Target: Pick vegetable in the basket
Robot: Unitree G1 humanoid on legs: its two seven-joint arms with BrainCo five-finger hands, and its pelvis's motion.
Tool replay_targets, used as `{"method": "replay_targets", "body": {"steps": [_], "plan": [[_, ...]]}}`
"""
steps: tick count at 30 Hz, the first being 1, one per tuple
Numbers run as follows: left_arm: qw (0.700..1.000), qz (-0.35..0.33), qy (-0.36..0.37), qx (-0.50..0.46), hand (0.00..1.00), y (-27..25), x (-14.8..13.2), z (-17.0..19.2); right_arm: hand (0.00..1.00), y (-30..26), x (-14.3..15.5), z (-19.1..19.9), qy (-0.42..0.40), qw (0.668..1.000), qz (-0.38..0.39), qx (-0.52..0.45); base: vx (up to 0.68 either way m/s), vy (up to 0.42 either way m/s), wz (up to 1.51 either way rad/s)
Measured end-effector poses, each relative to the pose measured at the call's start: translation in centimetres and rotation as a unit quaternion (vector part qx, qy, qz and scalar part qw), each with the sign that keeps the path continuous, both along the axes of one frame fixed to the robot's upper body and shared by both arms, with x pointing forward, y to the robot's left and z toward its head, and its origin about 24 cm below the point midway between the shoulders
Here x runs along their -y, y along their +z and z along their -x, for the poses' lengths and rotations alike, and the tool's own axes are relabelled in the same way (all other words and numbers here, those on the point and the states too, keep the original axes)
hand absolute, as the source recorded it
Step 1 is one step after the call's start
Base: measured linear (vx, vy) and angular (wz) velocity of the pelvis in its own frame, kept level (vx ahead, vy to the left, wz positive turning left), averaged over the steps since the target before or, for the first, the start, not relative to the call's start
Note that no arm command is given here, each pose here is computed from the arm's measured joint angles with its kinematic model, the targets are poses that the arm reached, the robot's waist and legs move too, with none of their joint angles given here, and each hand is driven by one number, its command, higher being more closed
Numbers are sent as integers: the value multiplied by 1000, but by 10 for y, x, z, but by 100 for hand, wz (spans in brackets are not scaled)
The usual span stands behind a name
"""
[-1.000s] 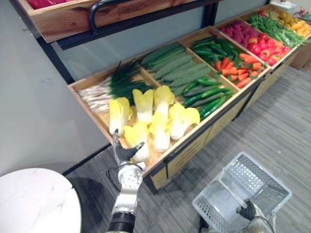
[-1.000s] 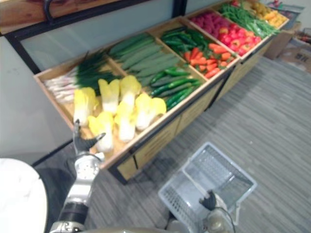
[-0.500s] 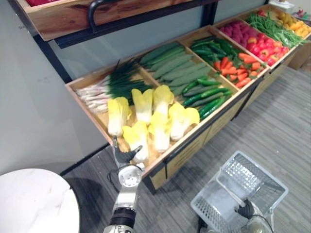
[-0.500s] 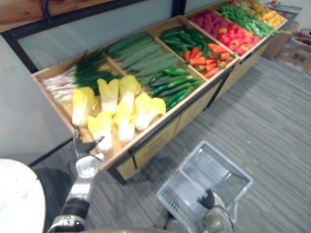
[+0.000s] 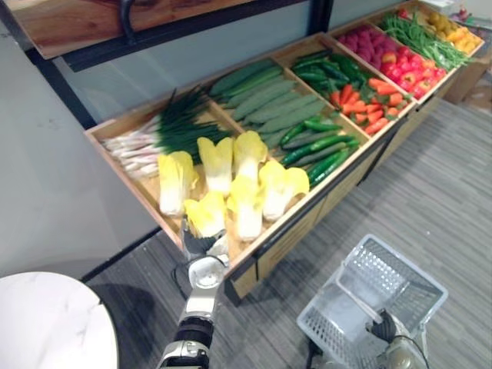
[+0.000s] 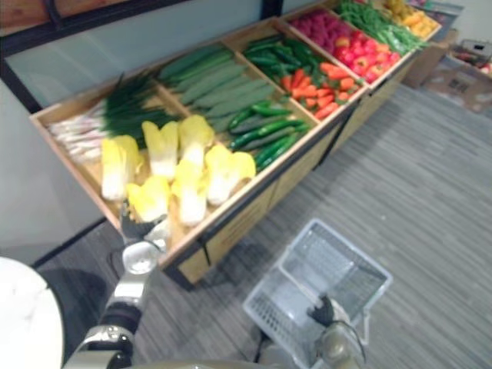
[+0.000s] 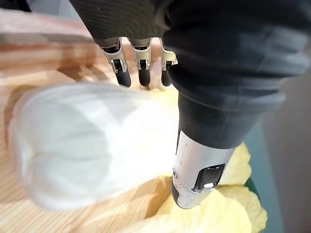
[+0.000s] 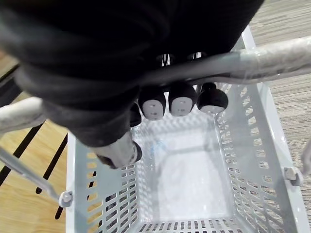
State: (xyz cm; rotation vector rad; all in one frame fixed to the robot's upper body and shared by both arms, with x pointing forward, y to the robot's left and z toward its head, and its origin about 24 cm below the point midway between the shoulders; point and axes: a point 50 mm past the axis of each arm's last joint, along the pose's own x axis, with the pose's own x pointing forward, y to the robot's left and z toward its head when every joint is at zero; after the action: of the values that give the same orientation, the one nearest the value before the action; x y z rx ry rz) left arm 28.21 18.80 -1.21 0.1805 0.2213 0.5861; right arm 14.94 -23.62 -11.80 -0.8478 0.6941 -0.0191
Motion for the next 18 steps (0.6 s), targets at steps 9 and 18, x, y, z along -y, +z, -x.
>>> {"method": "replay_targets", "body": {"steps": [9,18], "plan": [[1000,-4,-6,-1,0,0,3,-1,100,1,-1,-2,2,1000,0,3,14,-9,-1],[999,-9,-22,-40,0,-15,6,0,100,0,-5,-3,18,1000,0,1,-7,-19,-4]]}}
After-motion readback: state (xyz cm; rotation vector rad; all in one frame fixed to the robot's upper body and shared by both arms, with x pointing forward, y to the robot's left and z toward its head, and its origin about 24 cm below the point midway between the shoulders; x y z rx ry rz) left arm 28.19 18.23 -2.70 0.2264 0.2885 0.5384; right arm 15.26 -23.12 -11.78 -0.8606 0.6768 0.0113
